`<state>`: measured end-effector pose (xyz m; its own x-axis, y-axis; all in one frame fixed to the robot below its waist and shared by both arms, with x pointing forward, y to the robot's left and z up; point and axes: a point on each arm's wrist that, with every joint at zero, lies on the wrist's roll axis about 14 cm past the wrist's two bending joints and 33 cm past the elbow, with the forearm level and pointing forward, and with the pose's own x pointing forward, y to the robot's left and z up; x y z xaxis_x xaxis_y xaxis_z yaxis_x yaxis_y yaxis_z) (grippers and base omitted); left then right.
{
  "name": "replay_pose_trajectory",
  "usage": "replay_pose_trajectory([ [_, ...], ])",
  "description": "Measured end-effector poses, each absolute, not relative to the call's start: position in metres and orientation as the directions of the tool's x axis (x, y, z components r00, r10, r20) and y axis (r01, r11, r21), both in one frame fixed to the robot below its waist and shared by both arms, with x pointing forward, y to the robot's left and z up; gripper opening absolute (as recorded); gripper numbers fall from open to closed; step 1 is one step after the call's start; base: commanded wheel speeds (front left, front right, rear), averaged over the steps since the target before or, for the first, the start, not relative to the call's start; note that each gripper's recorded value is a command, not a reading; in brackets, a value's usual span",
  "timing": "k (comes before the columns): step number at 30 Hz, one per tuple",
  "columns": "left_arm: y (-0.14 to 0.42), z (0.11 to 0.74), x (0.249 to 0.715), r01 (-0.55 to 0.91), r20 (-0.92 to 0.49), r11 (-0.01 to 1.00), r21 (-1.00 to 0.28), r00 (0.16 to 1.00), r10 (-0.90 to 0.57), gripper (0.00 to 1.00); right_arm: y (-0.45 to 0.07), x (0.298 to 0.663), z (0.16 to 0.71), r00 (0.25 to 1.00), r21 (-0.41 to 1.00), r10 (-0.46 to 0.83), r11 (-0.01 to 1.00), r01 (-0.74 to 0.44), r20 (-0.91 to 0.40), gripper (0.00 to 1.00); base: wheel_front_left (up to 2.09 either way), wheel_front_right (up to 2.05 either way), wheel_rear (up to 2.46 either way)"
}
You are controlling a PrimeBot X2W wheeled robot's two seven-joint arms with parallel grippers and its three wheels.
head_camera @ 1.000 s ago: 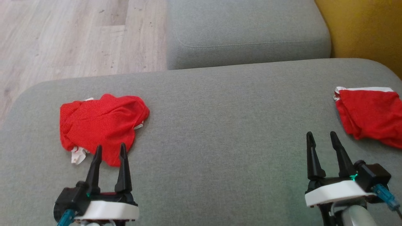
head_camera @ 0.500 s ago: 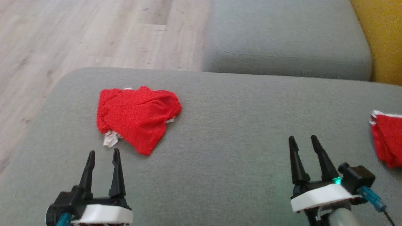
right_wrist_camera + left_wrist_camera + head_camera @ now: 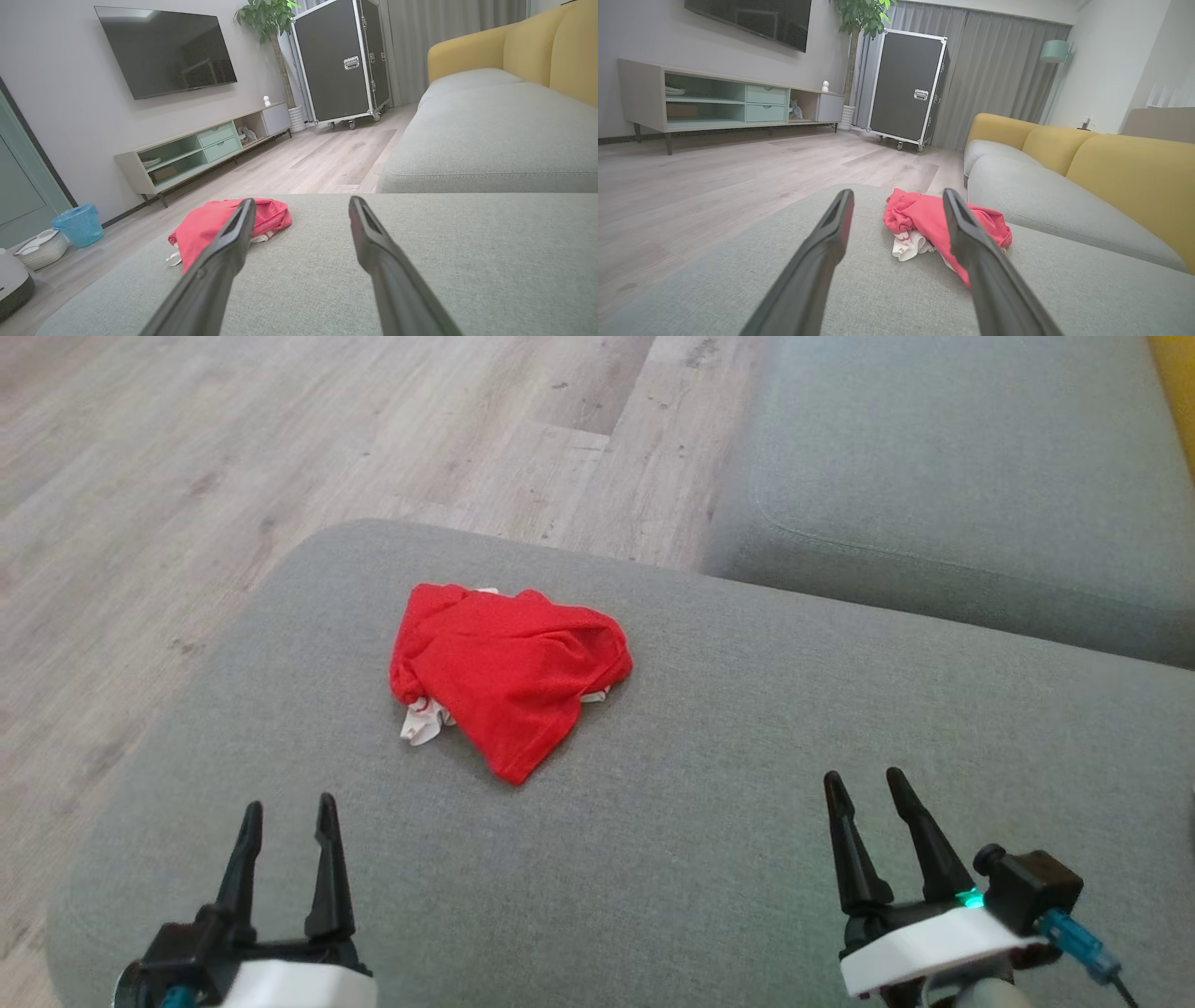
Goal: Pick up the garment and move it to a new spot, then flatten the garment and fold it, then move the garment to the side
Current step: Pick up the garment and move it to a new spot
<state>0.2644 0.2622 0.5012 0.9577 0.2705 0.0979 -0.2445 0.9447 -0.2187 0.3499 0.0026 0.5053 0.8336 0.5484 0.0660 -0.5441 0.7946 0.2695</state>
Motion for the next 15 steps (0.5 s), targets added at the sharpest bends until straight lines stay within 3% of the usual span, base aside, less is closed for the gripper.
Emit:
replay_pose_trajectory([
  [9,0.272,0.49,0.271,-0.245,0.052,0.957,-0.159,0.965,0.256,1.0,-0.002,0.353,0.498,0.843,0.294,0.535,0.799,-0.524,0.047,1.0,0.0,0.0,0.0],
  [15,0.274,0.494,0.324,-0.141,-0.022,0.989,-0.032,0.99,0.141,1.0,-0.019,0.365,0.491,0.873,0.303,0.487,0.827,-0.474,0.034,1.0,0.0,0.0,0.0],
])
